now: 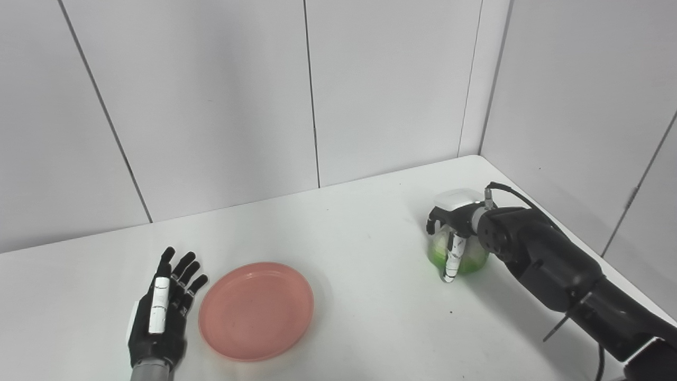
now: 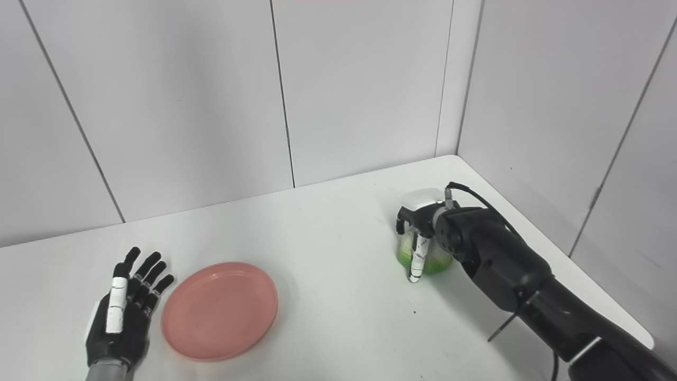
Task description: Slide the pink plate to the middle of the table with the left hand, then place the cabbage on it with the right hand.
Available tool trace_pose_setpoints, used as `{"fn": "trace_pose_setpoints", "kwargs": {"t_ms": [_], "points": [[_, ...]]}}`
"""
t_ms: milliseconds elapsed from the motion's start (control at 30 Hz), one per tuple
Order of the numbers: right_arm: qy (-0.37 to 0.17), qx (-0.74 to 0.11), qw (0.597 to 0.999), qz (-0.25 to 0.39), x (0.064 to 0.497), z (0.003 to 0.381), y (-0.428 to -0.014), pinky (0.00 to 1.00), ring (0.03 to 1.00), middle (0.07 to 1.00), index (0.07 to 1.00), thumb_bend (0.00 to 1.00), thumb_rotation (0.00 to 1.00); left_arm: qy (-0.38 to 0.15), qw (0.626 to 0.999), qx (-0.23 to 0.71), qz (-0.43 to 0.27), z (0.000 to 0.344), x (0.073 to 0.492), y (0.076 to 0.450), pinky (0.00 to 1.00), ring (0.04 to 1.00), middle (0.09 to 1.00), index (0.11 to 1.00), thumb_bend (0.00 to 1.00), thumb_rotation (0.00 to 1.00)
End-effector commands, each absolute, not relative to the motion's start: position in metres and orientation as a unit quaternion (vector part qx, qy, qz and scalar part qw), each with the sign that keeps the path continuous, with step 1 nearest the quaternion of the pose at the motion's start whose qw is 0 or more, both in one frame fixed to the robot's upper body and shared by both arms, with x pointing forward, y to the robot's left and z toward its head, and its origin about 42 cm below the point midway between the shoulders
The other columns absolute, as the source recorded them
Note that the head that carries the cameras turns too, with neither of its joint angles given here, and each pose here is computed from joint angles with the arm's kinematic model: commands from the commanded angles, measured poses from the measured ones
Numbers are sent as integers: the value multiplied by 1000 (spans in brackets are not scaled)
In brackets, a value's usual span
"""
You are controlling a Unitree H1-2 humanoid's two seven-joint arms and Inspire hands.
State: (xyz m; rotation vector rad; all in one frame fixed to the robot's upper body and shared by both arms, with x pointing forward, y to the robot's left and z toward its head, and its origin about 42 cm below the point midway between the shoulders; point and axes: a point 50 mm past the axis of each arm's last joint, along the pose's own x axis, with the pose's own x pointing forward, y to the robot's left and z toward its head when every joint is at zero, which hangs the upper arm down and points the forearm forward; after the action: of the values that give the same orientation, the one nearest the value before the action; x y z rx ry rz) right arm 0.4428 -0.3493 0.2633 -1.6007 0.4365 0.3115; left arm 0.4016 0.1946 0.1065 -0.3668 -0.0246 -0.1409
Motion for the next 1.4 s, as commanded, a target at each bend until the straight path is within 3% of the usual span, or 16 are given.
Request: {"fn": "trace_pose_setpoints", "kwargs": {"t_ms": [0, 133, 333, 467, 500, 567, 700, 833, 900, 1233, 1367], "points": [[186, -728, 644, 146, 446, 281, -355, 221, 410, 509, 677, 530, 0, 51, 978, -195, -57, 65, 375, 194, 819, 884, 850, 926, 880, 680], [231, -747, 602, 162, 458, 301, -348, 228, 411, 512, 640, 530, 0, 49, 979, -190, -60, 65, 375, 189, 813, 883, 851, 924, 901, 677], [294, -785, 515, 180, 473, 324, -336, 226, 405, 509, 659, 530, 0, 48, 980, -183, -62, 64, 373, 182, 803, 890, 858, 923, 916, 691], [312, -792, 495, 171, 485, 337, -332, 224, 400, 515, 653, 528, 0, 46, 980, -186, -58, 63, 372, 179, 793, 887, 856, 925, 915, 689], [314, -795, 491, 167, 486, 339, -332, 261, 408, 518, 535, 517, 0, 46, 980, -188, -57, 63, 371, 178, 799, 886, 853, 927, 916, 689], [324, -808, 467, 156, 491, 340, -330, 272, 392, 493, 535, 513, 0, 45, 980, -188, -55, 63, 370, 177, 793, 884, 852, 928, 916, 691], [350, -840, 385, 156, 506, 334, -322, 258, 445, 486, 498, 517, 0, 45, 977, -200, -50, 62, 367, 172, 806, 891, 852, 925, 916, 679], [359, -856, 338, 154, 513, 336, -308, 282, 452, 467, 515, 516, 0, 45, 977, -202, -48, 60, 365, 168, 813, 893, 852, 927, 911, 686], [354, -859, 336, 158, 514, 344, -297, 320, 457, 475, 508, 517, 0, 45, 978, -200, -48, 59, 365, 165, 798, 889, 852, 931, 911, 693], [360, -860, 334, 138, 530, 370, -274, 235, 445, 488, 501, 516, 0, 43, 975, -212, -50, 55, 364, 153, 812, 889, 860, 938, 901, 695], [352, -865, 323, 154, 534, 376, -266, 245, 448, 475, 516, 516, 0, 41, 975, -213, -49, 55, 365, 149, 779, 892, 870, 939, 890, 691]]}}
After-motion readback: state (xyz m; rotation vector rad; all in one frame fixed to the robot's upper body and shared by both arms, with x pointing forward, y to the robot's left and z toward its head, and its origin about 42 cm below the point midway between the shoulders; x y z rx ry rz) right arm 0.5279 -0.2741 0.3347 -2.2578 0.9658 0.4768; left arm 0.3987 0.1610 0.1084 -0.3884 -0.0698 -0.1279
